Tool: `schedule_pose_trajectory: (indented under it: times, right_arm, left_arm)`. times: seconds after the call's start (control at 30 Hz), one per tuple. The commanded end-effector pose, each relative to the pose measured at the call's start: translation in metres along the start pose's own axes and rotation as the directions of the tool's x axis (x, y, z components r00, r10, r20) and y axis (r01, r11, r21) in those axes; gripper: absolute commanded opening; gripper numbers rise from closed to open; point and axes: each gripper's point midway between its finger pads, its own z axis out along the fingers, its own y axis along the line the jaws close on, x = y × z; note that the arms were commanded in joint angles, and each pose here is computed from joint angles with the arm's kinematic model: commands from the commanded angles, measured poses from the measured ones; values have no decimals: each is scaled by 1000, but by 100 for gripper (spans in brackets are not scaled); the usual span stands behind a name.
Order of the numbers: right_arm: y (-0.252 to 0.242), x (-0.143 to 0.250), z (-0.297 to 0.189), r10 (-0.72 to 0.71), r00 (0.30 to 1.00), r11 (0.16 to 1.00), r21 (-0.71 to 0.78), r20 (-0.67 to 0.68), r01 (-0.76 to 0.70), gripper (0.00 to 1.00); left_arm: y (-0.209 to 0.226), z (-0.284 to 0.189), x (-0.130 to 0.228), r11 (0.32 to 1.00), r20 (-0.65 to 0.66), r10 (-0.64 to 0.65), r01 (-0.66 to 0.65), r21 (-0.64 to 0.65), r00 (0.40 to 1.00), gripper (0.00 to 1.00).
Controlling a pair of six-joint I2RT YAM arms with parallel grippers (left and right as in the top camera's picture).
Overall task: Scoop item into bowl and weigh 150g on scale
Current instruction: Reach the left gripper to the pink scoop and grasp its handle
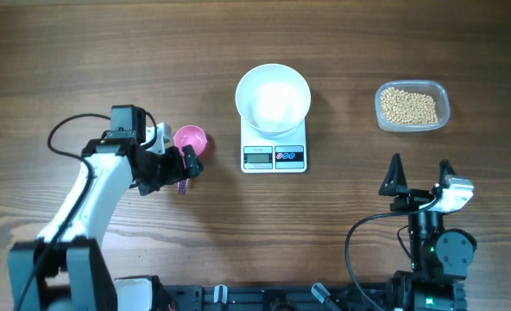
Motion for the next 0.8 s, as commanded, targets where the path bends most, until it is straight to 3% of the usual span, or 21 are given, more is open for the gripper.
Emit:
schedule_pose_trajectory:
  times: [0.0,0.23,0.3,0.33,0.4,0.57,0.67,0.77]
  right_arm:
    - [-2,-2,0,-12,1000,1000,11,11,12,100]
    - [-2,-2,0,-12,1000,1000,11,11,12,100]
    - [-2,-2,0,-12,1000,1000,11,11,12,100]
    - [-2,-2,0,-12,1000,1000,11,11,12,100]
    - [-2,-2,0,-12,1000,1000,11,11,12,100]
    - [-2,-2,0,-13,1000,1000,11,11,13,100]
    - [-2,-2,0,-12,1000,1000,11,11,12,100]
    - [-2,-2,0,-13,1000,1000,11,11,13,100]
  left_arm:
    - [10,12,-3,999,-35,38,-39,-9,999,100]
    - [10,27,-7,991,-58,106,-101,89,993,98]
    - [10,29,-10,990,-50,110,-105,90,993,93]
    - [10,30,-11,990,-45,111,-107,90,993,85]
    - [10,30,-13,989,-35,123,-119,90,992,77]
    - [10,31,-14,987,-32,138,-135,91,990,70]
    - [10,32,-16,986,-27,140,-137,92,990,56]
    - [6,31,-18,983,-16,144,-142,113,989,54]
